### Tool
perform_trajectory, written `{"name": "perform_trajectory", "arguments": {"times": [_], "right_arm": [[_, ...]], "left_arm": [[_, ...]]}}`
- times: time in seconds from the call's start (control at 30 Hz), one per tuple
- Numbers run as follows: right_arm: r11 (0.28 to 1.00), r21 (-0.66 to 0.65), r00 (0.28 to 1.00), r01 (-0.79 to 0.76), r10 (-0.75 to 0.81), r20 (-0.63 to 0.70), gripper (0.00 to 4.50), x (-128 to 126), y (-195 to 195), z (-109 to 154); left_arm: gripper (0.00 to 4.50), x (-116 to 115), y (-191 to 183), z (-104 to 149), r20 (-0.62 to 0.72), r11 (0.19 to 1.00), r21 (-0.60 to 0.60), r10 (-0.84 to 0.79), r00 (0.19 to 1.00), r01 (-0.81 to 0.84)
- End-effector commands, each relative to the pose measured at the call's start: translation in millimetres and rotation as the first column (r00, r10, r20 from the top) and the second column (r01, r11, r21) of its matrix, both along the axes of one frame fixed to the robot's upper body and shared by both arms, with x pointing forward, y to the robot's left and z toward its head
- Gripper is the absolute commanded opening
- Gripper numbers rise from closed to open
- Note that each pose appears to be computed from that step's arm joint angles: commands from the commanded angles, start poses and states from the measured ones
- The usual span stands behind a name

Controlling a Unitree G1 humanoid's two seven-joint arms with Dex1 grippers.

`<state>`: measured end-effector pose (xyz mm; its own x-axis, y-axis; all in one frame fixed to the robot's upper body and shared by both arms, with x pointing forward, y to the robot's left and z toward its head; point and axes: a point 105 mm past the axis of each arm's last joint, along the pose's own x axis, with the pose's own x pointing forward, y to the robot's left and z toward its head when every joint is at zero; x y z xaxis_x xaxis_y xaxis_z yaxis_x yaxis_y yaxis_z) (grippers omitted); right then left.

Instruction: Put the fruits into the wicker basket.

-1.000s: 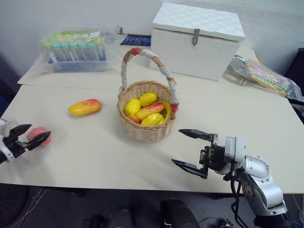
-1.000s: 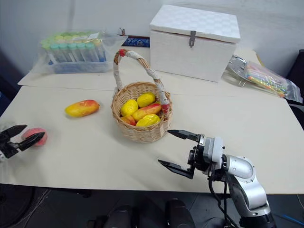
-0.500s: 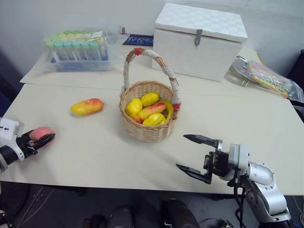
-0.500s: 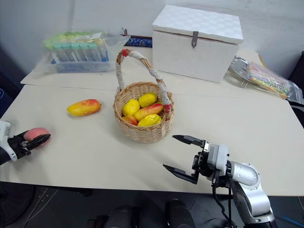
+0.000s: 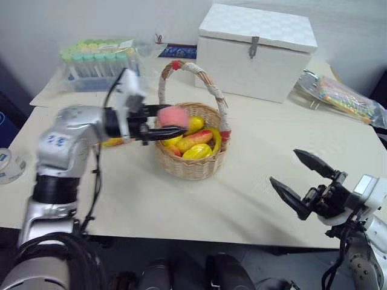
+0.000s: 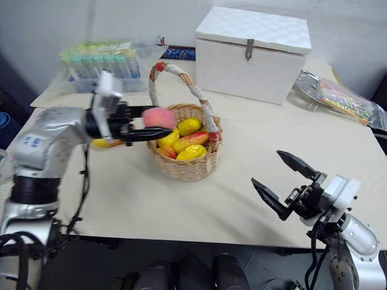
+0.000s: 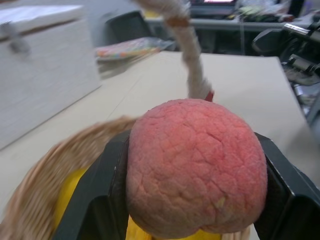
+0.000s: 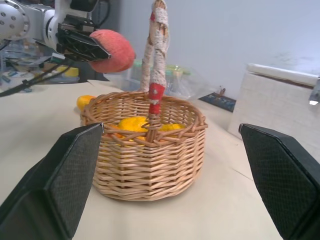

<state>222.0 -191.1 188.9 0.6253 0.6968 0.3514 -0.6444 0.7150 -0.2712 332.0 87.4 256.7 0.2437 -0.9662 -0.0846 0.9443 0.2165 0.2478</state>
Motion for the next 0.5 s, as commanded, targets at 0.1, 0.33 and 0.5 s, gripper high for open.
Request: {"name": "perform_trajectory", "arguments": {"times": [0.1, 0.33, 0.5], "right_arm": [[1.0, 0.006, 0.999, 0.023, -0.023, 0.04, 4.5, 0, 12, 9], [1.0, 0.023, 0.999, 0.02, -0.02, 0.035, 4.5, 10, 26, 21], [0.996, 0.006, 0.994, -0.089, 0.089, 0.06, 4.5, 16, 52, 36]], "left_arm": [[3.24, 20, -3, -11, 0.037, 0.997, 0.011, 0.075, 0.996, -0.076], [4.48, 14, 3, -14, 0.037, 0.998, -0.008, 0.061, 0.997, -0.06], [4.48, -12, 53, -10, 0.006, 0.996, -0.014, 0.087, 0.996, -0.087]]}}
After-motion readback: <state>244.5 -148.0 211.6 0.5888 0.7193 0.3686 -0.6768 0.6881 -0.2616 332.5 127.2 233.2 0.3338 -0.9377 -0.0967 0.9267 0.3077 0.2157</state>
